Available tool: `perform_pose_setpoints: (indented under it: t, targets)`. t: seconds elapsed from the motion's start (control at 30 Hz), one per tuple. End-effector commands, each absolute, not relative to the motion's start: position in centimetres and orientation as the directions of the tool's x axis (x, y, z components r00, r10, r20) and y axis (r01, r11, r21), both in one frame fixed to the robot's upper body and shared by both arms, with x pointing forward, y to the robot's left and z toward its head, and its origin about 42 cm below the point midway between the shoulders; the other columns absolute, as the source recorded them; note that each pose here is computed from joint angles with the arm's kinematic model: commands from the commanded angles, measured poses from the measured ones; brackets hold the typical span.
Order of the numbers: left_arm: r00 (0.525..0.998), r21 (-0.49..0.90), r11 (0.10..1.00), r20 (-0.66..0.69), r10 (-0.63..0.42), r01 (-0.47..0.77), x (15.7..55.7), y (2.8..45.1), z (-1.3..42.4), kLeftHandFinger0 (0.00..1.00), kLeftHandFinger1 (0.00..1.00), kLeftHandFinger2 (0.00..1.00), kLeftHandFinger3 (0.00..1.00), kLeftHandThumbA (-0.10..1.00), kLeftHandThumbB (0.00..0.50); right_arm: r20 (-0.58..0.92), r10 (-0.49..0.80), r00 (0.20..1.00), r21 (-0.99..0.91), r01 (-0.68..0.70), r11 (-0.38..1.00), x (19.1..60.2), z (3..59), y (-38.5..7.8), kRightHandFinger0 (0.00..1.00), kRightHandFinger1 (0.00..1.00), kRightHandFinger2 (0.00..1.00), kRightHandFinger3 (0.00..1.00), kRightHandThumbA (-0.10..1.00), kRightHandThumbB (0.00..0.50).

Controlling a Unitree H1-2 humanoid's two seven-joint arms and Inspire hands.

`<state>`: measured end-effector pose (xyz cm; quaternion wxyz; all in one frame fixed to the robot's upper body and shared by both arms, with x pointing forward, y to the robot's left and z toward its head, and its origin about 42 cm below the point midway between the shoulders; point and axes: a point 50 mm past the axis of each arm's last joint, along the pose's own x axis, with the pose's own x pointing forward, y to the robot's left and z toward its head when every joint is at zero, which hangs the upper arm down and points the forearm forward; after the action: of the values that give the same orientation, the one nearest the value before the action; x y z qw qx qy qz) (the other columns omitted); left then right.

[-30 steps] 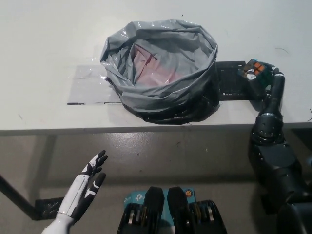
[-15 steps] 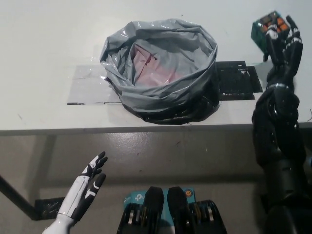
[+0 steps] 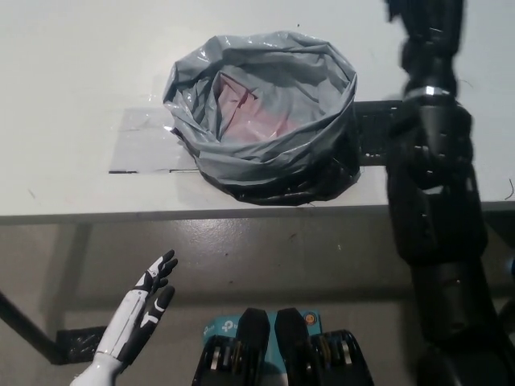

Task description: Use the right hand to pick up a rubix's cube and place it into a plastic bag and lift the bag

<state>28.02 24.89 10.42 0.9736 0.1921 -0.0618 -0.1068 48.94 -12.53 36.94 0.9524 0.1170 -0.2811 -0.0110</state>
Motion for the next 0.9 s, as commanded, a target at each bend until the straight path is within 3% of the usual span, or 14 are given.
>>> perform_pose_setpoints:
  t: [0.0,0.1,0.2,0.27,0.33,0.4,0.53,0.6,0.63,0.67,0.7,0.73,0.77,0.87]
  targets:
    - [0.955,0.387,0.904,0.154,-0.255,0.18,28.3,24.8,11.9,1.0,1.0,1.0,1.0,1.0,0.177,0.581,0.03,0.813,0.014,-0.047,0.999,49.2,39.9,-9.1,0.0,0.34,0.79,0.77,-0.1,0.163]
    - [0.954,0.387,0.904,0.156,-0.256,0.18,28.3,24.8,11.9,1.0,1.0,1.0,1.0,1.0,0.181,0.593,0.046,0.804,-0.084,0.004,0.996,49.6,39.5,-8.3,0.01,0.36,0.81,0.8,-0.1,0.169]
    - [0.954,0.389,0.903,0.151,-0.259,0.183,28.4,24.7,12.1,1.0,1.0,1.0,1.0,1.0,0.195,0.593,0.089,0.801,-0.208,0.045,0.977,50.9,38.2,-6.9,0.05,0.45,0.88,0.88,-0.1,0.15]
    - [0.954,0.388,0.903,0.15,-0.258,0.184,28.4,24.7,12.1,1.0,1.0,1.0,1.0,1.0,0.197,0.599,0.098,0.795,-0.235,0.057,0.97,51.2,37.9,-6.7,0.07,0.46,0.85,0.85,-0.1,0.171]
    - [0.955,0.383,0.906,0.151,-0.255,0.182,28.4,24.8,12.2,1.0,1.0,1.0,1.0,1.0,0.202,0.58,0.129,0.804,-0.301,0.064,0.952,52.0,37.2,-6.0,0.03,0.42,0.81,0.81,-0.1,0.13]
    - [0.955,0.379,0.907,0.152,-0.254,0.181,28.5,24.7,12.2,1.0,1.0,1.0,1.0,1.0,0.203,0.568,0.142,0.81,-0.327,0.065,0.943,52.5,36.7,-5.9,0.05,0.45,0.84,0.82,-0.1,0.133]
    - [0.957,0.386,0.906,0.15,-0.249,0.175,28.7,24.6,12.5,1.0,1.0,1.0,1.0,1.0,0.212,0.551,0.156,0.82,-0.415,0.107,0.903,53.5,36.0,-5.5,0.1,0.5,0.86,0.86,-0.1,0.185]
    - [0.957,0.387,0.905,0.15,-0.25,0.175,28.8,24.6,12.5,1.0,1.0,1.0,1.0,1.0,0.213,0.551,0.16,0.819,-0.438,0.121,0.891,53.7,35.9,-5.5,0.11,0.48,0.8,0.8,-0.1,0.207]
    - [0.957,0.387,0.905,0.15,-0.25,0.176,28.8,24.6,12.6,1.0,1.0,1.0,1.0,1.0,0.212,0.55,0.165,0.819,-0.458,0.13,0.879,53.7,35.8,-5.6,0.12,0.48,0.77,0.77,-0.04,0.241]
    - [0.956,0.388,0.905,0.151,-0.251,0.176,28.9,24.6,12.6,1.0,1.0,1.0,1.0,1.0,0.216,0.525,0.205,0.826,-0.504,0.107,0.857,53.9,35.5,-5.8,0.51,0.9,1.0,1.0,0.27,0.318]
    - [0.956,0.389,0.904,0.152,-0.251,0.176,28.9,24.6,12.6,1.0,1.0,1.0,1.0,1.0,0.217,0.506,0.231,0.831,-0.524,0.083,0.848,54.0,35.3,-5.9,0.67,0.96,1.0,1.0,0.29,0.316]
    - [0.955,0.392,0.903,0.153,-0.252,0.176,29.0,24.6,12.7,1.0,1.0,1.0,1.0,1.0,0.216,0.479,0.273,0.834,-0.554,0.046,0.831,54.1,35.1,-6.0,0.85,1.0,1.0,1.0,0.4,0.379]
    - [0.955,0.393,0.902,0.152,-0.254,0.177,29.0,24.6,12.7,1.0,1.0,1.0,1.0,1.0,0.216,0.459,0.294,0.838,-0.583,0.033,0.812,54.2,34.9,-6.1,1.0,1.0,1.0,1.0,0.54,0.4]
    - [0.954,0.401,0.898,0.152,-0.258,0.179,29.0,24.5,12.8,1.0,1.0,1.0,1.0,1.0,0.214,0.407,0.353,0.842,-0.661,0.006,0.75,54.1,34.6,-6.5,1.0,1.0,1.0,1.0,0.76,0.455]
